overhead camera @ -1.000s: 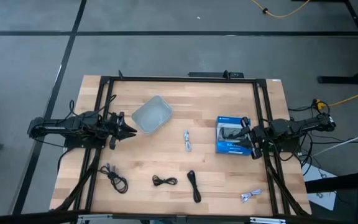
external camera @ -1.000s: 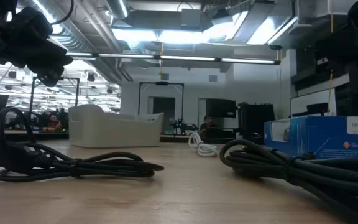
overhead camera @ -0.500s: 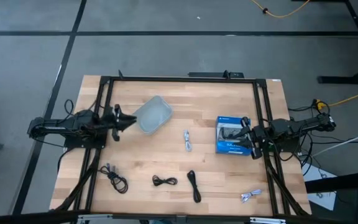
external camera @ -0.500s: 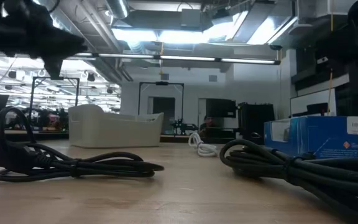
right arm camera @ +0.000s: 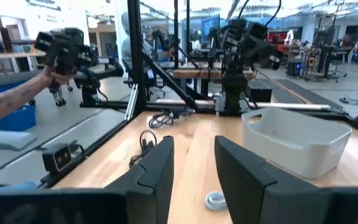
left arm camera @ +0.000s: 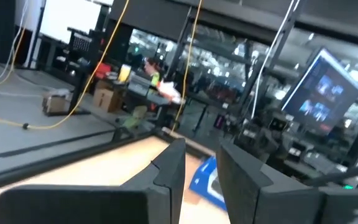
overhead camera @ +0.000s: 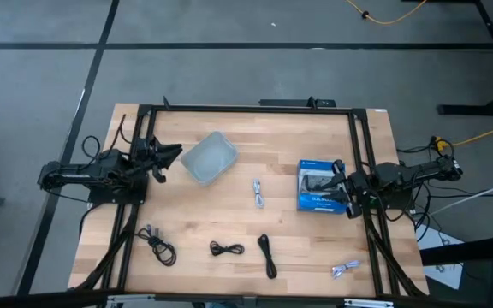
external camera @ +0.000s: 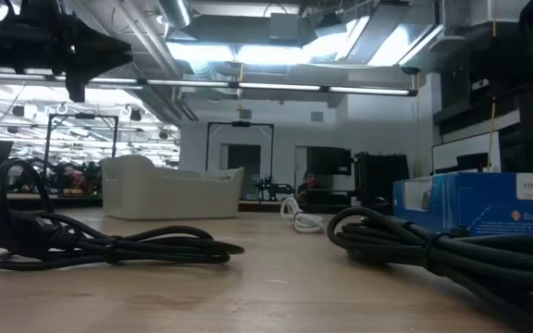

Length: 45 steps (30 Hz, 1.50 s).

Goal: Pick and place USB-C Cables
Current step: Put the left black charger cable into the white bin

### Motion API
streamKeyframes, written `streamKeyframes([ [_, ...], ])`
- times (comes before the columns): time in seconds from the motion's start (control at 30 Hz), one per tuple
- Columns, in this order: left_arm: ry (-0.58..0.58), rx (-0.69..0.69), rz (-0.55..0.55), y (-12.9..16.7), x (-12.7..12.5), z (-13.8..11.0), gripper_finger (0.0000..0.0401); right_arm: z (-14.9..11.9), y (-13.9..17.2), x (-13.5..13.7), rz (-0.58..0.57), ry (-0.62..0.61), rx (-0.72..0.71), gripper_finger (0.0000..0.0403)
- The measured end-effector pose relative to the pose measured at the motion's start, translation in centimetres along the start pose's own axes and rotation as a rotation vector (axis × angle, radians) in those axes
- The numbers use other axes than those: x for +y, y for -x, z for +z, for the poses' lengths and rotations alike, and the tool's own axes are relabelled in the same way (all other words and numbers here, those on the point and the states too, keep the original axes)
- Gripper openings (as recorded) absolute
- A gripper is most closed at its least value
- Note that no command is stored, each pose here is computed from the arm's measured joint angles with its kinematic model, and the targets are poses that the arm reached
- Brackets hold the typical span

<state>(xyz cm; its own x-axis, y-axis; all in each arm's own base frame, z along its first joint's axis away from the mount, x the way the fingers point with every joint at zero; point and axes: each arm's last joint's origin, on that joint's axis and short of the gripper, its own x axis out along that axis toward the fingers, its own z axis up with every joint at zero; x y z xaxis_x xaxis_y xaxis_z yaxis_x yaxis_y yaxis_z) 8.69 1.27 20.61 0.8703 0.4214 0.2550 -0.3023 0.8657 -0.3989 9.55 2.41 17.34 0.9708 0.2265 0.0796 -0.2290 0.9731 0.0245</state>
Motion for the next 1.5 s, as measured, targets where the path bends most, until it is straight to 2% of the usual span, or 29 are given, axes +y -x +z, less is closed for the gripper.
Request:
streamKeyframes([
  [0.13,0.023,-0.052,-0.009,0.0,-0.1,0.5,0.0083,0.2,0.0,0.0,0.000,0.000,-0.022,0.0121],
  [0.2,0.030,-0.086,-0.057,0.1,-0.4,1.0,0.0083,0.2,0.0,0.0,0.000,0.000,-0.021,0.0121],
  [0.3,0.039,-0.140,-0.221,0.2,-1.0,1.8,0.0083,0.2,0.0,0.0,0.000,-0.001,-0.021,0.0121],
  [0.4,0.104,-0.158,-0.392,0.4,-1.6,2.4,0.0083,0.2,0.0,0.0,0.000,-0.001,-0.021,0.0121],
  [0.5,0.134,-0.132,-0.471,0.2,-2.0,2.3,0.0083,0.2,0.0,0.0,0.000,-0.001,-0.021,0.0121],
  [0.6,0.141,-0.080,-0.481,-0.2,-2.3,2.2,0.0083,0.2,0.0,0.0,0.000,0.000,-0.021,0.0121],
  [0.77,0.066,-0.026,-0.587,-1.8,-4.9,5.4,0.0083,0.2,0.0,0.0,0.000,0.000,-0.021,0.0121],
  [0.87,-0.031,0.067,-0.657,-3.8,-7.2,7.0,0.0083,0.2,0.0,0.0,0.000,0.000,-0.019,0.0121],
  [0.93,-0.087,0.178,-0.678,-5.4,-8.7,7.2,0.0083,0.2,0.0,0.0,0.000,0.000,-0.016,0.0121],
  [1.1,-0.159,0.438,-0.679,-8.5,-12.0,7.6,0.0083,0.1,0.0,0.0,0.000,0.001,-0.007,0.0121],
  [1.2,-0.193,0.618,-0.669,-9.3,-13.6,7.9,0.0083,0.0,0.0,0.0,0.000,0.001,-0.004,0.0121],
  [1.33,-0.177,0.765,-0.652,-9.7,-15.5,8.4,0.0082,0.0,0.0,0.0,0.000,-0.001,-0.002,0.0121],
  [1.5,-0.066,0.913,-0.615,-9.5,-17.4,7.1,0.0082,0.0,0.0,0.0,0.000,0.001,-0.001,0.0121],
])
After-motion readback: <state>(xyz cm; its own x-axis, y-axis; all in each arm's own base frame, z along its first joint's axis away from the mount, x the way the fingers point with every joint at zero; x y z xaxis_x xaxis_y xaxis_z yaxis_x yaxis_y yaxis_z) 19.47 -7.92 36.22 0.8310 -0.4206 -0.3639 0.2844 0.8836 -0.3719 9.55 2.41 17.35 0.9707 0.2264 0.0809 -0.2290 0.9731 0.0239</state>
